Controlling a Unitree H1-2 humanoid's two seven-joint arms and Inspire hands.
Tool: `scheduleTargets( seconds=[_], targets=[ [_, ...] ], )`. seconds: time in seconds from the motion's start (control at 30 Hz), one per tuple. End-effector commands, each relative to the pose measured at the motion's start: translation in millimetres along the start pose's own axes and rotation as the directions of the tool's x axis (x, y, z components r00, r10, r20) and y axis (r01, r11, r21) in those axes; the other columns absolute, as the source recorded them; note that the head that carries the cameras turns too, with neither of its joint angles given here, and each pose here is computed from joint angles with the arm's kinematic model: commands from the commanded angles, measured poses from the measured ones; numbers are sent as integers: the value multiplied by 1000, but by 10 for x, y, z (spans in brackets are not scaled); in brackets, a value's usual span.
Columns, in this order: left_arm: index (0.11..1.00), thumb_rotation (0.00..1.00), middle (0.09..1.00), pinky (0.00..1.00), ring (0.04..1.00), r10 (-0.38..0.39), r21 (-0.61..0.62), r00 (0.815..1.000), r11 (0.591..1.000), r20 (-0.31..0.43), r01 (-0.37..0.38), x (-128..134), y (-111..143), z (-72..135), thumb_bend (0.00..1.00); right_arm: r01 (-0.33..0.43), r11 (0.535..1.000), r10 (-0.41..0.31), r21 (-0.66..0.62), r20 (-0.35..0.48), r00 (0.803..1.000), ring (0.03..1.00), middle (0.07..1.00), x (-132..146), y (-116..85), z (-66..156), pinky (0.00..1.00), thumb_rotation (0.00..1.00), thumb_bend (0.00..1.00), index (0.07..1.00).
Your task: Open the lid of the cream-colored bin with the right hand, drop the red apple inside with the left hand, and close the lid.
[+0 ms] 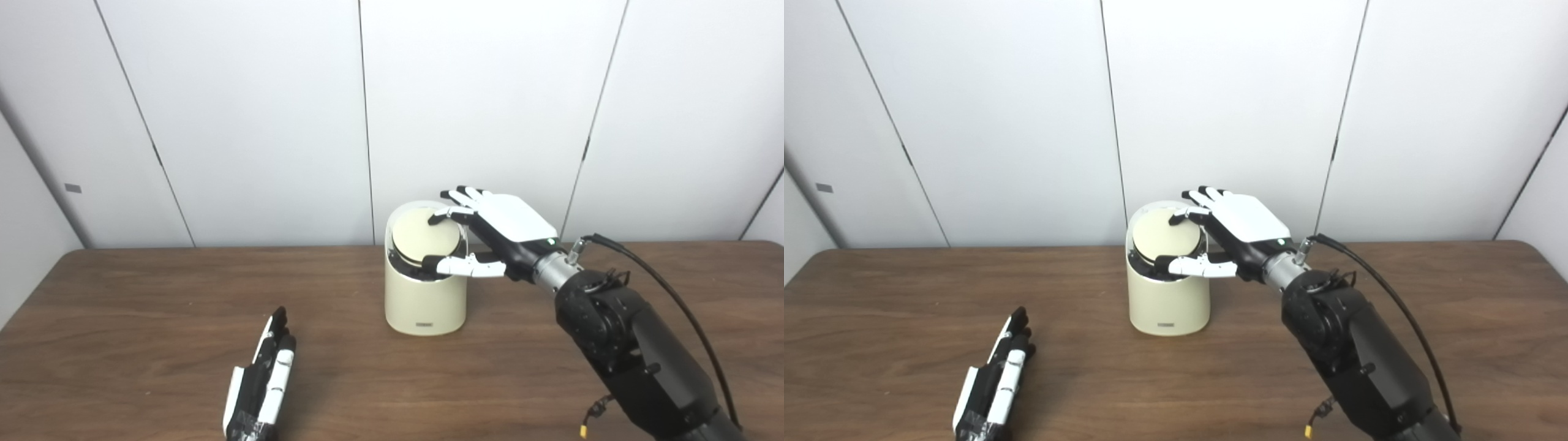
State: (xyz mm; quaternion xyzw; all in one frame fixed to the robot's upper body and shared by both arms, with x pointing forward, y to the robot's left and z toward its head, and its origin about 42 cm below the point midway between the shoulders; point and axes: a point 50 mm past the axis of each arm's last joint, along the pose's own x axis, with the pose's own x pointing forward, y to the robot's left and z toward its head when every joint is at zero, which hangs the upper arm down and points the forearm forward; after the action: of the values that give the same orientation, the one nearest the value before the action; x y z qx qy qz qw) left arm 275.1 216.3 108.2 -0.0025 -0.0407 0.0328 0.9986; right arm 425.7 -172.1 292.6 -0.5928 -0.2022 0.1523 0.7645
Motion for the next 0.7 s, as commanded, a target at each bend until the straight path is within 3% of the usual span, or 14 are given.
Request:
scheduleTargets(
  seconds=[0.0,0.67],
  targets=[
    [1000,819,1000,1000,1000,10,2,997,1000,-82,-10,-123,-45,-210,532,48,998,-46,-41,39,998,1000,964,0,-146,51,1000,1000,566,770],
    [1000,838,1000,997,1000,10,10,997,1000,-72,-10,-112,-89,-208,528,18,993,-11,-118,59,998,1000,992,-183,49,56,1000,1000,595,768]
  ],
)
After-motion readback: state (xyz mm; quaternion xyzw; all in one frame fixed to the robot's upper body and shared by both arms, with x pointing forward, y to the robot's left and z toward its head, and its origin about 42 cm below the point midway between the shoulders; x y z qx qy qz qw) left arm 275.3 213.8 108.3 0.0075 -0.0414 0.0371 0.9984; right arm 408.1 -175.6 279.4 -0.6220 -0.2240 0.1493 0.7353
